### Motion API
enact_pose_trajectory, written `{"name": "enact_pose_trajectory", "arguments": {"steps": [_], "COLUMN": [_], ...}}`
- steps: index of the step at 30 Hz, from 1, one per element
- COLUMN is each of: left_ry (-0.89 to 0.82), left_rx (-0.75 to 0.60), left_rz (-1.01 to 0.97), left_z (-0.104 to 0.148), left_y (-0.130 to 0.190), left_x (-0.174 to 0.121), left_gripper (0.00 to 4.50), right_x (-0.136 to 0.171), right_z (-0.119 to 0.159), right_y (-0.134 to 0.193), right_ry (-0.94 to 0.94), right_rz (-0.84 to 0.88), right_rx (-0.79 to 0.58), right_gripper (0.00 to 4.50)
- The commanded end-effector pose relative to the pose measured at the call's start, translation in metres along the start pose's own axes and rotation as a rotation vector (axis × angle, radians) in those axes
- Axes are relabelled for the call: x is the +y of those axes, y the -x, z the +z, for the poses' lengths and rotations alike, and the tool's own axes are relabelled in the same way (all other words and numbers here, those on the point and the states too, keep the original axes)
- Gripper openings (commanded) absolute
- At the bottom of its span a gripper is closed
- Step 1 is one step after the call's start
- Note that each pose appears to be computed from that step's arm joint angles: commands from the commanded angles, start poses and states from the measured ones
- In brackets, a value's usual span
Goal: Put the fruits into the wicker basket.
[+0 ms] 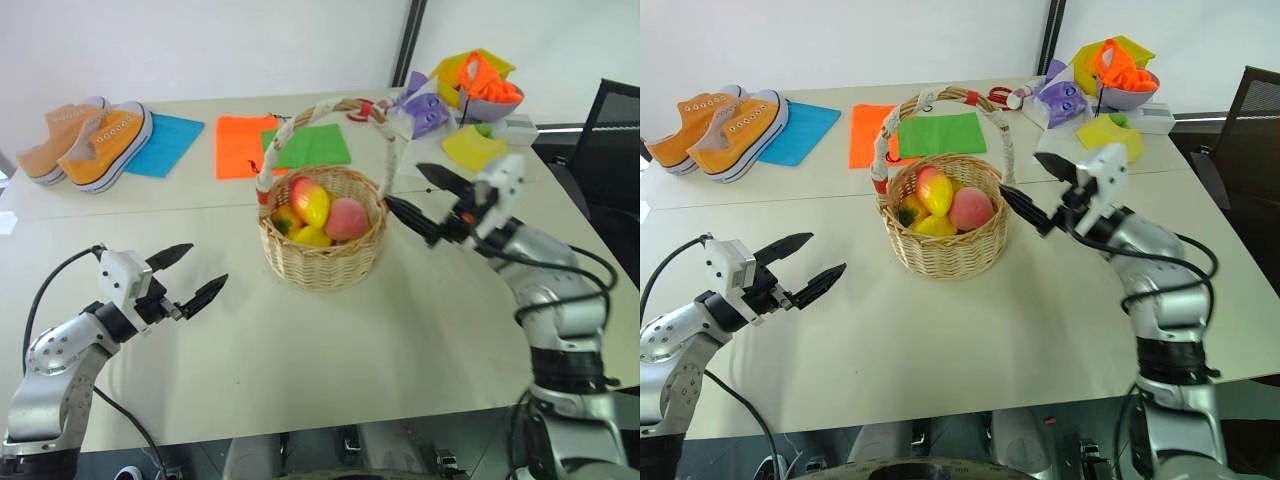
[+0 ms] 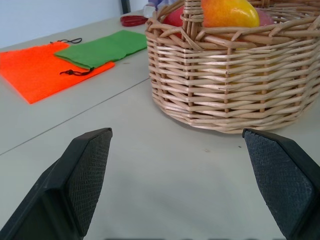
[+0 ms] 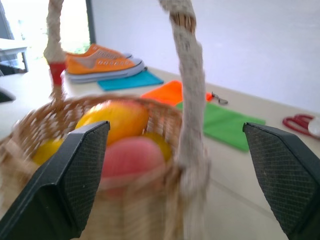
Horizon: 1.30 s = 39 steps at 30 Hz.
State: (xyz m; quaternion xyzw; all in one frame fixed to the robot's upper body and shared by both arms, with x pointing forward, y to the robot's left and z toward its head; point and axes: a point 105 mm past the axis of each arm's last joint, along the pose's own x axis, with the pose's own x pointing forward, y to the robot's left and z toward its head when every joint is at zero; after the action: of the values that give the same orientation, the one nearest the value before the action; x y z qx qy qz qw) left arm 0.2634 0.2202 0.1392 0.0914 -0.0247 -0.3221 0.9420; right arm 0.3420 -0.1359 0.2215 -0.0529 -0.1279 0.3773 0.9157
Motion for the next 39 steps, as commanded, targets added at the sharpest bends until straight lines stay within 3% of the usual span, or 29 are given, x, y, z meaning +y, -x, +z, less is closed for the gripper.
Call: {"name": "enact_pose_trajectory", "arguments": {"steps": [1, 3, 6, 10, 13, 18, 26, 33, 39], "left_ry": [-0.043, -0.042, -0.038, -0.033, -0.035, -0.013, 0.030, 0.088, 0.106], "left_rx": [-0.045, -0.053, -0.060, -0.053, -0.073, -0.103, -0.149, -0.224, -0.201], "left_rz": [-0.024, -0.027, -0.018, -0.013, -0.031, -0.072, -0.211, -0.397, -0.503], "left_z": [0.014, 0.016, 0.018, 0.015, 0.018, 0.022, 0.028, 0.045, 0.044], "left_y": [-0.004, -0.006, -0.005, -0.003, -0.004, -0.012, -0.043, -0.070, -0.076], "left_x": [-0.007, -0.010, -0.011, -0.012, -0.015, -0.020, -0.040, -0.065, -0.070], "left_gripper": [4.50, 4.50, 4.50, 4.50, 4.50, 4.50, 4.50, 4.50, 4.50], "right_x": [-0.009, -0.015, -0.015, -0.020, -0.022, -0.050, -0.110, -0.111, -0.104], "right_z": [0.000, -0.004, -0.009, -0.007, -0.007, 0.001, 0.013, 0.021, 0.015], "right_y": [-0.021, -0.028, -0.030, -0.025, -0.020, 0.007, 0.114, 0.181, 0.186], "right_ry": [0.033, 0.018, -0.012, -0.009, -0.002, 0.015, 0.119, 0.152, 0.193], "right_rz": [-0.068, -0.097, -0.092, -0.111, -0.120, -0.250, -0.580, -0.738, -0.787], "right_rx": [0.017, 0.017, 0.031, 0.022, 0.029, 0.023, 0.102, 0.161, 0.188], "right_gripper": [4.44, 4.44, 3.60, 1.72, 0.06, 0.02, 0.02, 0.02, 0.02]}}
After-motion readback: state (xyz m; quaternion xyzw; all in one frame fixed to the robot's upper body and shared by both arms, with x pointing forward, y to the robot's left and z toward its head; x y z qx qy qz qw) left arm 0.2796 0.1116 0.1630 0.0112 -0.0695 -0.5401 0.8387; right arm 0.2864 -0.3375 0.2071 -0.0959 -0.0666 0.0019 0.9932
